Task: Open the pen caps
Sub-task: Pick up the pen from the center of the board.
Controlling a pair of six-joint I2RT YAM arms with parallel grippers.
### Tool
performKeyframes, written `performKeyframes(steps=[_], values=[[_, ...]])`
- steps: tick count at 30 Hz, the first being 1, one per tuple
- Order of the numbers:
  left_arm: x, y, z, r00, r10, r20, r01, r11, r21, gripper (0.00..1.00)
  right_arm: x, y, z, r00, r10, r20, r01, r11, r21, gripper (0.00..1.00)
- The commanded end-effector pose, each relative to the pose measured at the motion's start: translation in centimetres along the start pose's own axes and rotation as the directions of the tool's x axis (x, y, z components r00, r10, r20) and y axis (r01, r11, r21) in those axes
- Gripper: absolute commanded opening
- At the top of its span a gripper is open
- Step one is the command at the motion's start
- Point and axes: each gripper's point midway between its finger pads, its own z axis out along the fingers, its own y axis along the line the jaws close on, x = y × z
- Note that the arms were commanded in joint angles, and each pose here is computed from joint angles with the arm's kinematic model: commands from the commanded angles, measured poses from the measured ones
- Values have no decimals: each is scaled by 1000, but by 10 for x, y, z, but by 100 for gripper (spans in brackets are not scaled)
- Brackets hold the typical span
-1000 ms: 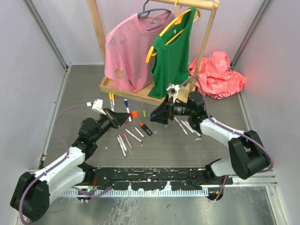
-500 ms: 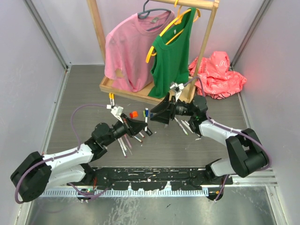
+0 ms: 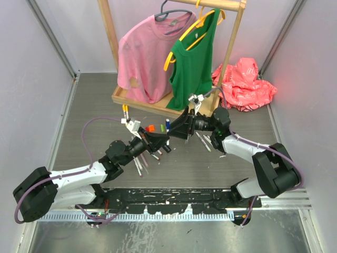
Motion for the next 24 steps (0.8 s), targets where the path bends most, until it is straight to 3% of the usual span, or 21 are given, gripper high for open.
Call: performKeyframes(steps=[1, 6, 8, 15, 20, 24], values=[[-35, -22, 12, 992, 16, 128, -21, 999, 32, 0, -12, 13, 4, 997, -57, 43, 59, 997, -43, 63], [-37, -24, 14, 990, 5, 141, -9, 1000, 27, 0, -12, 14, 5, 998, -56, 43, 58, 997, -49, 38], [-36, -24, 14, 990, 0, 139, -4, 1000, 28, 0, -11, 15, 6, 998, -54, 40, 56, 997, -52, 33], [-33, -25, 19, 991, -15, 131, 12, 1000, 24, 0, -8, 22, 9, 997, -67, 26, 68, 995, -77, 30], [-31, -25, 19, 992, -17, 122, 14, 1000, 21, 0, -8, 23, 10, 997, -77, 13, 78, 993, -85, 4], [-28, -26, 16, 994, -5, 107, 2, 1000, 30, 9, -9, 23, 10, 997, -82, 8, 83, 993, -84, 1]])
